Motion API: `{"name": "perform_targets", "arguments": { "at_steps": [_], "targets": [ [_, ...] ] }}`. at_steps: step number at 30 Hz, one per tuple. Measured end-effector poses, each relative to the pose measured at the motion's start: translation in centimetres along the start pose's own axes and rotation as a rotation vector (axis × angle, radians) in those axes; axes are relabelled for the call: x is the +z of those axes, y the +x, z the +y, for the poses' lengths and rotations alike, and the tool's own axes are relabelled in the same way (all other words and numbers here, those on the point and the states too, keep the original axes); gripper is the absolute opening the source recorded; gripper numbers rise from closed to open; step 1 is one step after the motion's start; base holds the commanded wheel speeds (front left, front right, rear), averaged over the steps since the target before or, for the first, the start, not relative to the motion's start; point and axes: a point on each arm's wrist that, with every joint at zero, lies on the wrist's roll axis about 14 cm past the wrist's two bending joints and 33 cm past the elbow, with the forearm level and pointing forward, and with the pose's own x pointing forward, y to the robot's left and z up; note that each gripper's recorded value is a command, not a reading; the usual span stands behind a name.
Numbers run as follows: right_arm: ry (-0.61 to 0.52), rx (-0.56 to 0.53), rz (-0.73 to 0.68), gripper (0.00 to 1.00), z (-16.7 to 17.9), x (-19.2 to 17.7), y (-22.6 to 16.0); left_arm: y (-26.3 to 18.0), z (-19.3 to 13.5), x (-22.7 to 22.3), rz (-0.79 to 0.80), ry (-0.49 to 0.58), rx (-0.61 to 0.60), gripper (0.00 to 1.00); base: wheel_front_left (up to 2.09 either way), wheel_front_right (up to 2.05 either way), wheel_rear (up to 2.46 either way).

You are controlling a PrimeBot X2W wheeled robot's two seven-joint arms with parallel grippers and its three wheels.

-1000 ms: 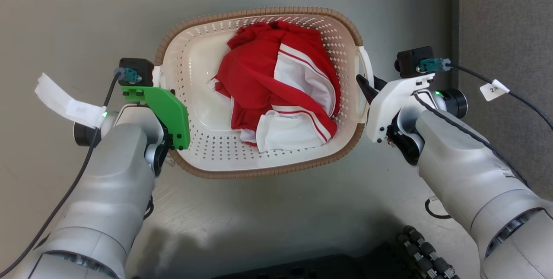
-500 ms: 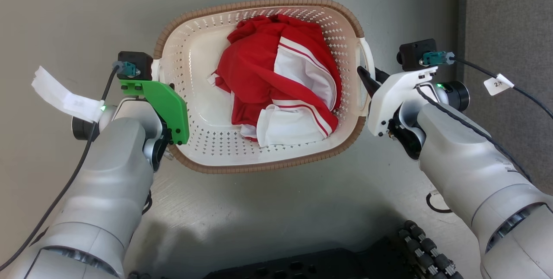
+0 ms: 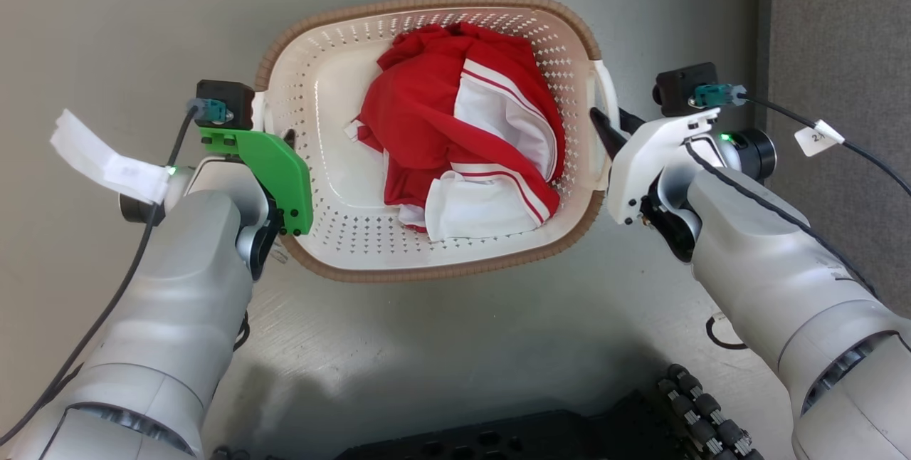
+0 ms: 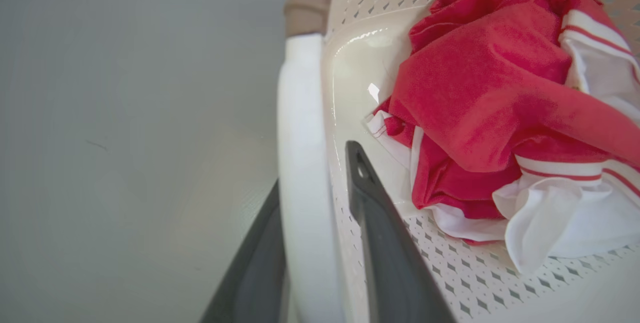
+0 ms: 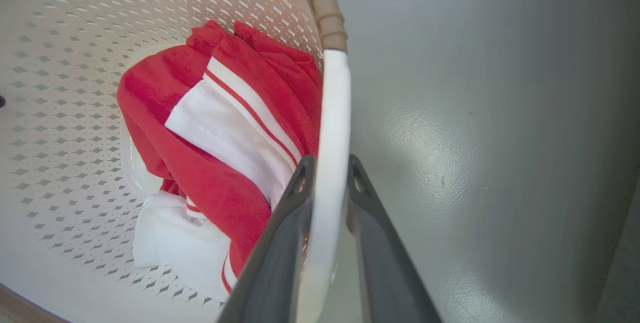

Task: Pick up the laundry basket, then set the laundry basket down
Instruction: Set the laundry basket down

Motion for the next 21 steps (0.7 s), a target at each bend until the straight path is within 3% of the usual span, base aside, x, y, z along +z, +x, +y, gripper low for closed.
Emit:
{"name": "perform_targets", "arguments": {
  "at_steps": [21],
  "targets": [
    [-0.056, 0.007, -0.142, 1.0, 0.5, 4.0, -2.3, -2.4, -1.5, 4.6, -0.192, 0.054, -0.021, 1.0, 0.0, 0.0, 0.0]
  ]
}}
